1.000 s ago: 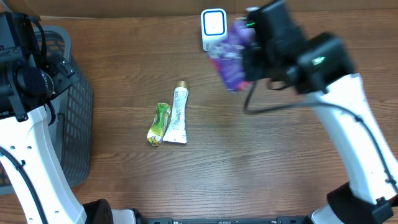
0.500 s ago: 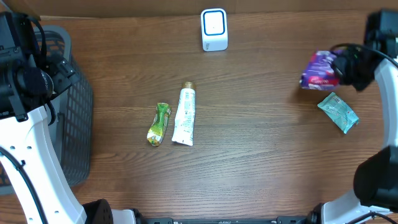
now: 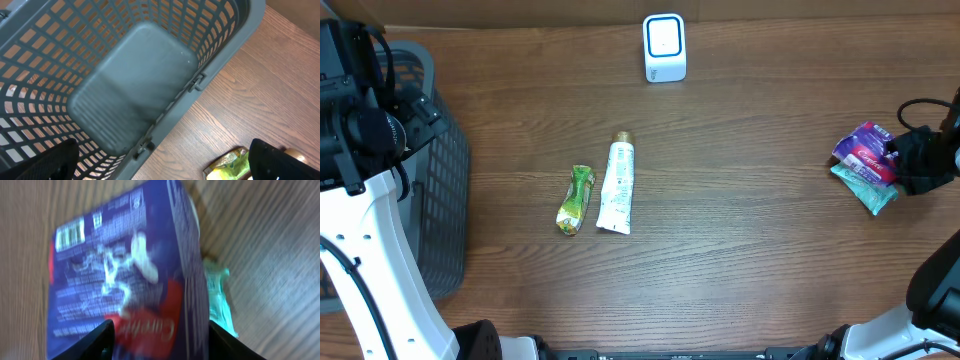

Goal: Scan the item barcode
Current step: 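Place the purple pack on the green-white pouch at right and release, then move the right gripper to the white tube and grasp it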

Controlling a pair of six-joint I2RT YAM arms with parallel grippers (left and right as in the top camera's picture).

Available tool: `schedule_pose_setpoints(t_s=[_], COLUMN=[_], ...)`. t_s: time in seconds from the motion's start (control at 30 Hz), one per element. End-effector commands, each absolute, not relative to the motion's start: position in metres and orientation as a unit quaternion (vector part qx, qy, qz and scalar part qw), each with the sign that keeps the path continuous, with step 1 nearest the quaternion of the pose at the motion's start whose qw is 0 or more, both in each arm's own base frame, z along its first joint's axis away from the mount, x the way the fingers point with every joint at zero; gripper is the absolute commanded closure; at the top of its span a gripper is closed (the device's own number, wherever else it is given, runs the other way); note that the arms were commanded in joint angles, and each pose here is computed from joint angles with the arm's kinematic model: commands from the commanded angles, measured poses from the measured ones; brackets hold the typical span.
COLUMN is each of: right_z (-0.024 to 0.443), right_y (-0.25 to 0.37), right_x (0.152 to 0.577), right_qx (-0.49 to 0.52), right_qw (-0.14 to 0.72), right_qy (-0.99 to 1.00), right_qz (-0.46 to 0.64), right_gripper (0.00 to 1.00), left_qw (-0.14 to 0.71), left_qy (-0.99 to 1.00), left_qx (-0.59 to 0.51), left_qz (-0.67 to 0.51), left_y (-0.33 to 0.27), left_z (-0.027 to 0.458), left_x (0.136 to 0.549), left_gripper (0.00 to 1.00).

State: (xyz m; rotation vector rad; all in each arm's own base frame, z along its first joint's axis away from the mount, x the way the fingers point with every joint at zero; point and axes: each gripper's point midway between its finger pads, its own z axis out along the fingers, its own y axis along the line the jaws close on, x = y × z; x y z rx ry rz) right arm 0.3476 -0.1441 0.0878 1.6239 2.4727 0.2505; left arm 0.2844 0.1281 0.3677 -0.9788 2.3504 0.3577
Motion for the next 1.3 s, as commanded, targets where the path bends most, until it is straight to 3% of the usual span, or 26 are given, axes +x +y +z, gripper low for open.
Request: schedule_pose_setpoints(t_s=[0.0, 0.2, 0.33, 0.5, 0.67, 0.73, 0.8, 0.97, 1.27], right_z=[0.109, 0.166, 0.196, 0.212, 0.192, 0.182, 0.170, 0.133, 0.075], right_y=[-0.122, -0.101, -0.087, -0.013, 0.063, 0.096, 0.129, 0.192, 0.276], right_x=[0.358, 0.363, 0.363, 0.365, 0.366, 0.371, 0.371, 0.360, 0.338], right_qx=[0.512, 0.466, 0.436, 0.283, 0.172, 0.124, 0.077, 0.080, 0.032], right_qw=[0.091, 0.106, 0.117, 0.096, 0.077, 0.087, 0.095, 0.072, 0.025], right_qy=[0.840, 0.859, 0.872, 0.912, 0.939, 0.944, 0.946, 0.940, 0.921], right_qz=[0.153, 0.186, 0.191, 0.281, 0.288, 0.293, 0.301, 0.325, 0.388], right_gripper=[0.42, 0.28, 0.26, 0.22, 0.23, 0.34, 0.34, 0.30, 0.31], left_qw=[0.279, 0.279, 0.279, 0.280, 0.279, 0.279, 0.279, 0.279, 0.279], left_qy=[0.874, 0.874, 0.874, 0.874, 0.874, 0.874, 0.874, 0.874, 0.874], left_qx=[-0.374, -0.374, -0.374, -0.374, -0.374, -0.374, -0.374, -0.374, -0.374], left_qz=[0.132, 0.132, 0.132, 0.132, 0.132, 0.132, 0.132, 0.132, 0.132], left_y=[0.129, 0.129, 0.129, 0.129, 0.129, 0.129, 0.129, 0.129, 0.129], left_z=[0.366, 0.366, 0.366, 0.366, 0.366, 0.366, 0.366, 0.366, 0.366], left_x=[0.285, 0.285, 0.285, 0.285, 0.285, 0.285, 0.285, 0.285, 0.285], left_gripper=[0.00, 0.01, 0.01, 0.00, 0.01, 0.00, 0.01, 0.01, 0.00])
